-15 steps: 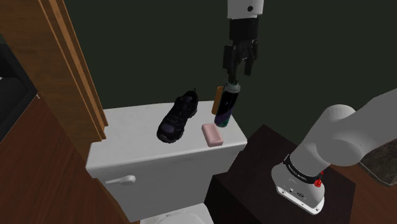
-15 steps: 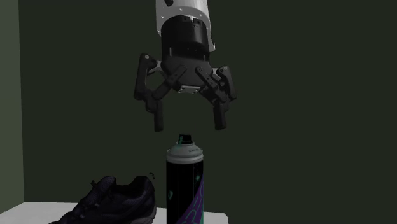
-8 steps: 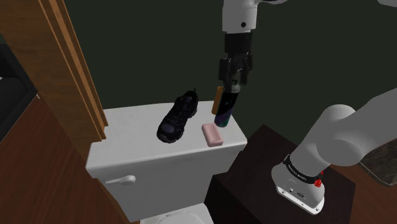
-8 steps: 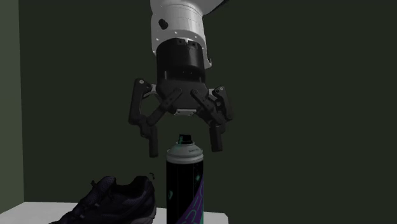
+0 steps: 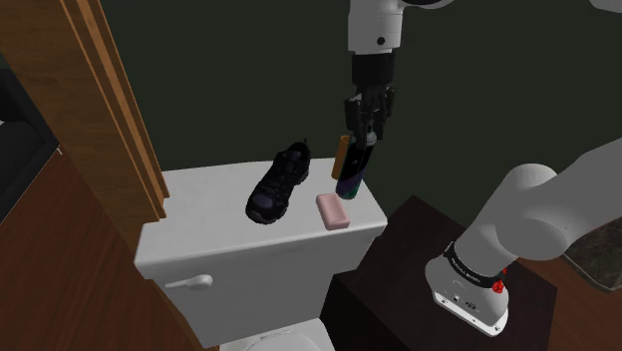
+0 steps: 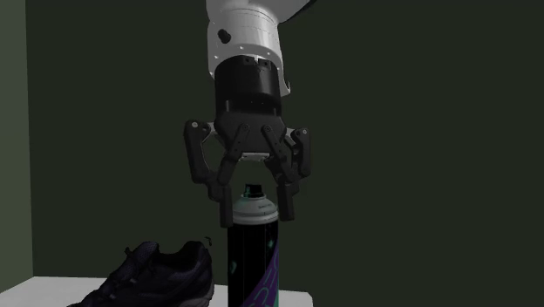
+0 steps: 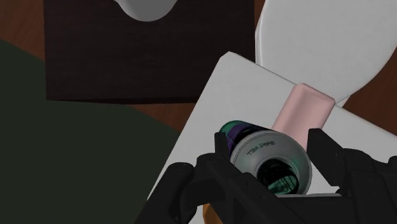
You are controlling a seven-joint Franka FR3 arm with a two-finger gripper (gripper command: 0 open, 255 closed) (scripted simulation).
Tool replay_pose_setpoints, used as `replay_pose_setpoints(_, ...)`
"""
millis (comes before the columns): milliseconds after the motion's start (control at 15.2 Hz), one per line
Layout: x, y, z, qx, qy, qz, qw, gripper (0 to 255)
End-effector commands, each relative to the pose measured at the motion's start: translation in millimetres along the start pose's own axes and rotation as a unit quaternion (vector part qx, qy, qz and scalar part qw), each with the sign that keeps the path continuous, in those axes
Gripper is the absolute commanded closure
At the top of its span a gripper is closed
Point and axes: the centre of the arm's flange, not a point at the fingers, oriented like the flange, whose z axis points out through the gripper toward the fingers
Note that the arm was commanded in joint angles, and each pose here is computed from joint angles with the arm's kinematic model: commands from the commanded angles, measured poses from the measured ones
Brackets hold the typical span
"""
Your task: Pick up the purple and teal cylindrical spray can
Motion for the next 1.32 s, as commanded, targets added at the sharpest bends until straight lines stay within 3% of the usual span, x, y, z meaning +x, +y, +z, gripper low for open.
replay_pose_setpoints(0,0.2,0.0,0.7,0.000,-0.001,0.000,1.0000,255)
replay_pose_setpoints(1254,-23.9,-2.0,-75.1,0.000,-0.001,0.000,1.0000,255)
